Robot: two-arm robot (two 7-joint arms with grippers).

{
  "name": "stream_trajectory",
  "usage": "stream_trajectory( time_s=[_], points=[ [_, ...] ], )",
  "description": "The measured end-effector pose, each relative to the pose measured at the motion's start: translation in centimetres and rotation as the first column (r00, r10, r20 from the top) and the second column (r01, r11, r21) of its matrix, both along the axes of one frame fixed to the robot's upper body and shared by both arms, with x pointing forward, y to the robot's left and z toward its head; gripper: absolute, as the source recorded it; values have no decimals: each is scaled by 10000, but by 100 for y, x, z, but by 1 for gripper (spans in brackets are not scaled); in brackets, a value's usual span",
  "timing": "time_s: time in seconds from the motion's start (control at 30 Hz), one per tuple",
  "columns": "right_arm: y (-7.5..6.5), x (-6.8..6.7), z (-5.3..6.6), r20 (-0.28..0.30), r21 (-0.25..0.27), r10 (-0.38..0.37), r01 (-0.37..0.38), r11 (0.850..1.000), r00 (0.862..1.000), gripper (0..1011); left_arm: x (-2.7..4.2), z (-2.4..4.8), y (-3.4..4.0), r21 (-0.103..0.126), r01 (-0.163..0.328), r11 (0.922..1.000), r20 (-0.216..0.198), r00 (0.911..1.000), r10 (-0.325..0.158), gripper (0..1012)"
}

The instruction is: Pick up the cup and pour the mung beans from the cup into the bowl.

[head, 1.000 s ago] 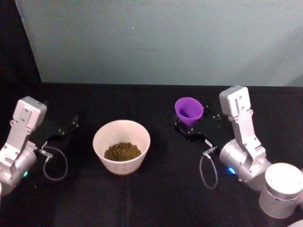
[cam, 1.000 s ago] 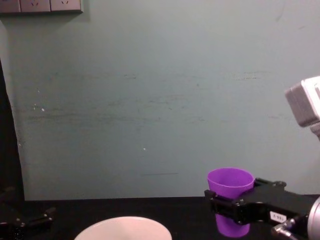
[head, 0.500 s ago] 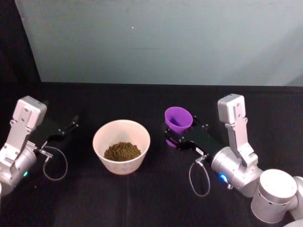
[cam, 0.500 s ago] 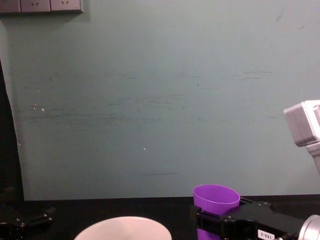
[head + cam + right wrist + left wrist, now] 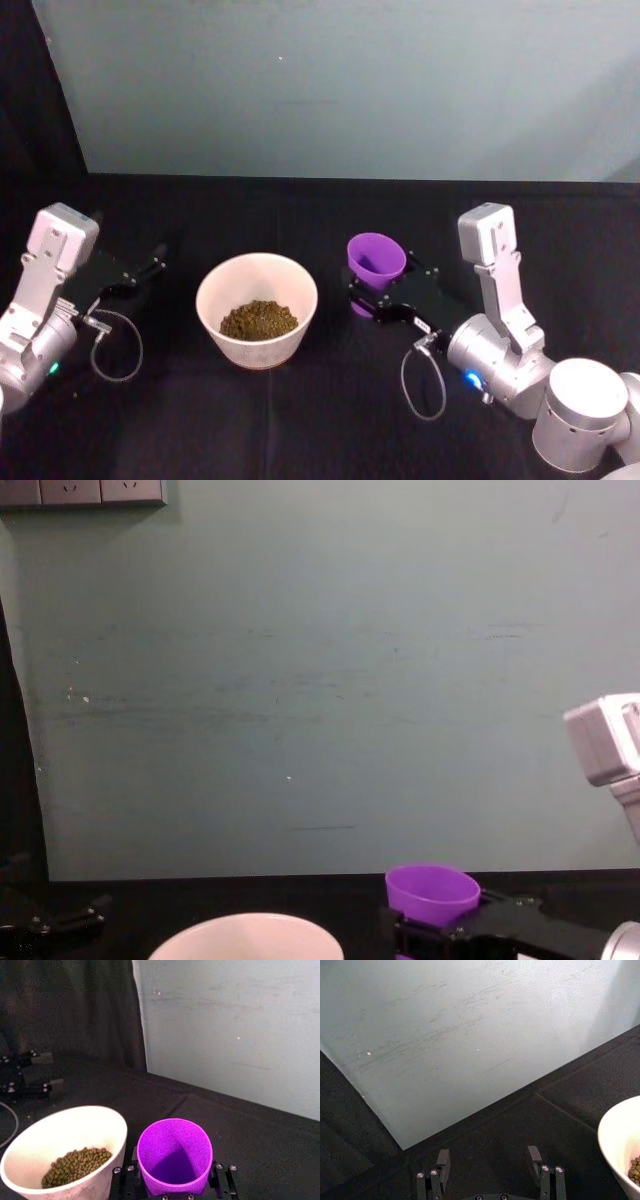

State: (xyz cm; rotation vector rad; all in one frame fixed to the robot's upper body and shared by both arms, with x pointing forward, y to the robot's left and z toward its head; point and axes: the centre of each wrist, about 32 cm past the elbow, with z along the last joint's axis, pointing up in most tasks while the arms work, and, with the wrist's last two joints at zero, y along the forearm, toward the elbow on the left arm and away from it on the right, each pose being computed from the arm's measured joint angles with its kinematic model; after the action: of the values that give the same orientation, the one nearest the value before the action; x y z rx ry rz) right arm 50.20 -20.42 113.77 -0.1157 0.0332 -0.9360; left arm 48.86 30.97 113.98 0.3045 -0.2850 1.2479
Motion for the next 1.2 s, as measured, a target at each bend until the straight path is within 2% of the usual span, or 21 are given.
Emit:
stream_trajectory(
  time_s=[0.27,0.63,0.77,0.87,1.0,1.17,1.2],
  points=[
    [-4,3,1,-316,-207,-8,2,9998,9995,726,0,0,0,0,0,10000,0,10000,0,1011],
    [-6,5,7,-367,-340,24,-37,9994,9993,729,0,0,0,0,0,10000,1,10000,0,1011],
    [-5,4,9,-368,-325,10,-22,9995,9993,807,0,0,0,0,0,10000,-1,10000,0,1011],
    [-5,2,8,-349,-301,-13,2,9995,9994,916,0,0,0,0,0,10000,0,10000,0,1011],
    [-8,1,10,-329,-269,-41,32,9996,9995,991,0,0,0,0,0,10000,0,10000,0,1011],
    [-13,-4,16,-135,-156,-109,107,9998,9998,1002,0,0,0,0,-1,10000,0,10000,1,1011],
    [-16,-12,18,94,-29,-172,172,9998,9998,1003,0,0,0,0,0,10000,0,10000,0,1011]
  ],
)
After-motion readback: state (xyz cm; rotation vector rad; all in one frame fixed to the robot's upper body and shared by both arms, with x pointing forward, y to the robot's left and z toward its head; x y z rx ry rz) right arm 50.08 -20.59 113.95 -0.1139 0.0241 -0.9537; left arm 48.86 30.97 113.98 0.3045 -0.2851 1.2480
